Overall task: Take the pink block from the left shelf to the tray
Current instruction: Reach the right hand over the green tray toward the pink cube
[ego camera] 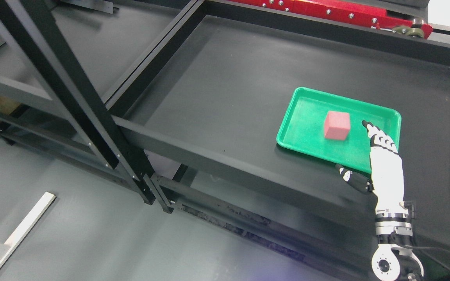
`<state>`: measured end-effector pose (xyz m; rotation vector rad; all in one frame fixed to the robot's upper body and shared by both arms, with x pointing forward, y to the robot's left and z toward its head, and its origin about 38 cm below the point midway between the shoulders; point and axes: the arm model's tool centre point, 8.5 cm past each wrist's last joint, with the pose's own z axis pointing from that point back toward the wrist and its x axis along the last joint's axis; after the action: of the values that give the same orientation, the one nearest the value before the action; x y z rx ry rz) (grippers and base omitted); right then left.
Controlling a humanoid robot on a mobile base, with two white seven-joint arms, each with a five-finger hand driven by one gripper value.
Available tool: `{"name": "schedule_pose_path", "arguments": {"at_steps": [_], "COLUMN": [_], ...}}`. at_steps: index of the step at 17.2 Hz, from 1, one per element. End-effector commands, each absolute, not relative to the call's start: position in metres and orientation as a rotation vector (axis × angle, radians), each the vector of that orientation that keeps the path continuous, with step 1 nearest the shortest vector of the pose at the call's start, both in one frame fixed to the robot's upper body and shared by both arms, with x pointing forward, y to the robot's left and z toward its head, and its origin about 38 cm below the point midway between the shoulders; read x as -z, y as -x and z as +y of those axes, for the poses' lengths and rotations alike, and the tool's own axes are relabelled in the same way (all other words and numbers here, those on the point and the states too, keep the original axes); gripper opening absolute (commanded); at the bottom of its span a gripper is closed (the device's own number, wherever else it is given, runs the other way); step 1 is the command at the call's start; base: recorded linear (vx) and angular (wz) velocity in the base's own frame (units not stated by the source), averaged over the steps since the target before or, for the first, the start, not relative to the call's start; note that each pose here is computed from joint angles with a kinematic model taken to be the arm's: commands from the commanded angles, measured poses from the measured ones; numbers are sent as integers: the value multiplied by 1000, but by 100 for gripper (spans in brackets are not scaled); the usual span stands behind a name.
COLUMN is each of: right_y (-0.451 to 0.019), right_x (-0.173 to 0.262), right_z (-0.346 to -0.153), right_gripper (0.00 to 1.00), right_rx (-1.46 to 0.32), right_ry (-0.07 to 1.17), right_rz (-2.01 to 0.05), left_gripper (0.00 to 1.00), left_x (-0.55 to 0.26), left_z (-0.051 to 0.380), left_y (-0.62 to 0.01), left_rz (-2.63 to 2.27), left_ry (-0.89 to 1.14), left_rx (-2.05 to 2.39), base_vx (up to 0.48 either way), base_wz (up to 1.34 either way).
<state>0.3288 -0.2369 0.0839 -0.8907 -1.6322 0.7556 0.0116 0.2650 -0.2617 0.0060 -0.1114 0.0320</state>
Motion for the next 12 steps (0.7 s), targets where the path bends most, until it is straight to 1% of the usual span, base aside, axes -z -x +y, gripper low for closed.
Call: {"name": "schedule_pose_path", "arguments": {"at_steps": [1, 5, 9, 12], "right_y": [-330, -331, -329, -327], "right_x": [-73, -49, -36, -21], "right_z": [-239, -231, -216, -216], "right_gripper": [100, 99, 99, 99], "right_rx": [-800, -913, -976, -1020], "right_ry": [870, 750, 715, 703], "right_rz": [-1593, -1477, -1442, -1385], "left_gripper": [100, 100, 100, 100], "left_x": [260, 260, 260, 260], "left_z": [276, 276, 276, 276], "left_y": [-33, -33, -33, -33], "left_rz": [-152, -152, -152, -152], "left_ry": [-22, -22, -22, -22], "left_rx": [-26, -26, -26, -26], "base_vx": [267, 260, 200, 146], "base_wz": [-19, -17, 0, 15]}}
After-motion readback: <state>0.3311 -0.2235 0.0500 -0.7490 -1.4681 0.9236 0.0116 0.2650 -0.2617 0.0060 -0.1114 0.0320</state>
